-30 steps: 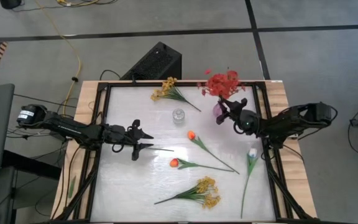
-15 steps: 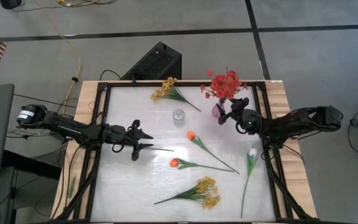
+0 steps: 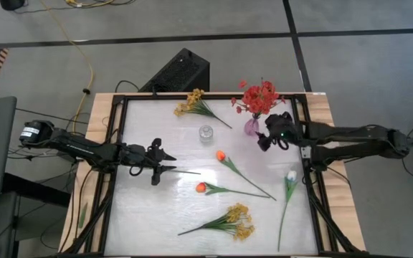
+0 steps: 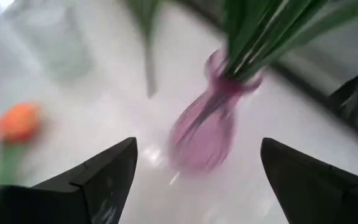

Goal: Sort flowers into vase by color
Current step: Put the top orange flower into the pink flower vase

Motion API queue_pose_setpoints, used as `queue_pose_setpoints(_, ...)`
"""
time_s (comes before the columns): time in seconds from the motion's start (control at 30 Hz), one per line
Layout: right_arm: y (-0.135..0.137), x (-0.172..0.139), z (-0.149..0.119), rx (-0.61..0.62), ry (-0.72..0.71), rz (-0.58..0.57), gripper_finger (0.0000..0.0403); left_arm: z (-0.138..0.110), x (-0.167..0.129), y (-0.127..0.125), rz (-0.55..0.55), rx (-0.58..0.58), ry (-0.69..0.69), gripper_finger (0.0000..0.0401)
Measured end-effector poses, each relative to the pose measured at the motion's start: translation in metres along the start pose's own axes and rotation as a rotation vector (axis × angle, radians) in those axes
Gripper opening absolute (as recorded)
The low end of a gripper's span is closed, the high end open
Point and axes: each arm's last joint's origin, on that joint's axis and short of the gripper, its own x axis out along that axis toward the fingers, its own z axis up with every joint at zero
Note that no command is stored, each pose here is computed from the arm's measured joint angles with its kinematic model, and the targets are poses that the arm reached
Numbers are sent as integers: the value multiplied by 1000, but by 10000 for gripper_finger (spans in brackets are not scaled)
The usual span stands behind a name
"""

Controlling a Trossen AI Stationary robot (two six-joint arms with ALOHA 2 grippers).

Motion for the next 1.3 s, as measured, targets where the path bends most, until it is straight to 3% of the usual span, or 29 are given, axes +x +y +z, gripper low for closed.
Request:
queue_pose_setpoints(0.2,25,-19,15,123,272,308,365,0,0,0,0,-4,0,143)
queue_pose_setpoints(0.37,76,-16,6,68,387,400,365,0,0,0,0,-5,-1,143)
queue_pose_setpoints(0.47,108,-12,-3,36,446,388,365,0,0,0,0,-5,-1,143)
queue_pose_setpoints(0.63,148,9,-20,-47,499,271,365,0,0,0,0,4,-1,143)
queue_pose_setpoints(0.93,165,63,-49,-123,624,91,341,0,0,0,-4,10,-1,143)
queue_pose_setpoints(1.03,168,70,-55,-114,700,114,299,0,0,0,-4,1,0,143)
queue_pose_setpoints(1.1,168,71,-57,-105,735,133,249,0,0,0,-4,-1,-1,143)
queue_pose_setpoints(1.3,169,62,-55,-48,752,148,36,2,0,0,-4,9,-16,143)
